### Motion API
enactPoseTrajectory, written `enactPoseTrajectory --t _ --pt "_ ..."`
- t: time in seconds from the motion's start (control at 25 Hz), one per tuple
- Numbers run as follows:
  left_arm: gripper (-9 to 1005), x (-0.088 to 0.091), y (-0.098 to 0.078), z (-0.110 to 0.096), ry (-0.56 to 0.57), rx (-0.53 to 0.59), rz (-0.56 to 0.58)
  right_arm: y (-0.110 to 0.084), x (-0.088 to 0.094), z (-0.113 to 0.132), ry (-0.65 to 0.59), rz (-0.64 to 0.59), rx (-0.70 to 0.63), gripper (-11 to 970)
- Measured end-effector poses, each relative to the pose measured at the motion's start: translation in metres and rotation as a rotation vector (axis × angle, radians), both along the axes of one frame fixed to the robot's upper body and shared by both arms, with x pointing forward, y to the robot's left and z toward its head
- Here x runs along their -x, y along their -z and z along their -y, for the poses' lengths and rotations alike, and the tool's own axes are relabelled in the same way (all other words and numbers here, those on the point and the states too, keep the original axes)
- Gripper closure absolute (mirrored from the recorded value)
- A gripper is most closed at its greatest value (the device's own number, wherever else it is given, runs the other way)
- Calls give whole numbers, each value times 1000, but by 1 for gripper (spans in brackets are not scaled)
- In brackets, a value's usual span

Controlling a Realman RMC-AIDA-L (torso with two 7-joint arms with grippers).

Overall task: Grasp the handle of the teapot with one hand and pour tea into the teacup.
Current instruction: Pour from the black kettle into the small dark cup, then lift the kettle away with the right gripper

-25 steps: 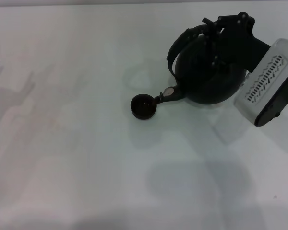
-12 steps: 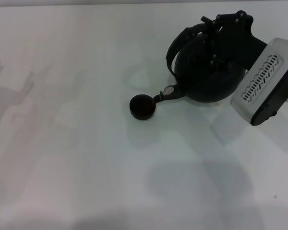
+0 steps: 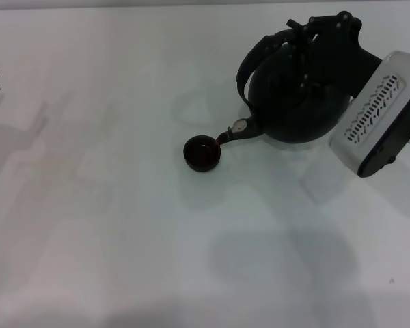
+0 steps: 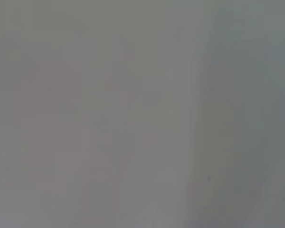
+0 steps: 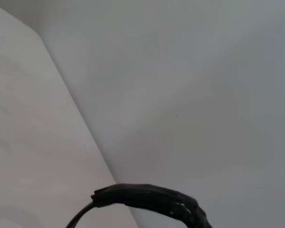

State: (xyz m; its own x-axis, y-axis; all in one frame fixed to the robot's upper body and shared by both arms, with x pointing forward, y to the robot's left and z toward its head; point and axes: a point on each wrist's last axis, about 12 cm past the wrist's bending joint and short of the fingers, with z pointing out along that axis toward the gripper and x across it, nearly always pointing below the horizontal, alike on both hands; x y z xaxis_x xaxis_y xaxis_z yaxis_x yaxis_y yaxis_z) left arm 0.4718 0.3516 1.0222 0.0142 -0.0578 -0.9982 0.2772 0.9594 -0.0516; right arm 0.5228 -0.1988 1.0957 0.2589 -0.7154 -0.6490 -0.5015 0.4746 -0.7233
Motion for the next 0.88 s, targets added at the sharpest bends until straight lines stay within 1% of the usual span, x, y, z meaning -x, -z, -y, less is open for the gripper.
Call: enactPoseTrajectory --t 0.4,0.88 --pt "124 0 1 1 -1 2 -4 -6 3 1 -1 21 7 853" --pt "123 0 1 1 -1 3 -5 -6 6 0 -5 31 31 853"
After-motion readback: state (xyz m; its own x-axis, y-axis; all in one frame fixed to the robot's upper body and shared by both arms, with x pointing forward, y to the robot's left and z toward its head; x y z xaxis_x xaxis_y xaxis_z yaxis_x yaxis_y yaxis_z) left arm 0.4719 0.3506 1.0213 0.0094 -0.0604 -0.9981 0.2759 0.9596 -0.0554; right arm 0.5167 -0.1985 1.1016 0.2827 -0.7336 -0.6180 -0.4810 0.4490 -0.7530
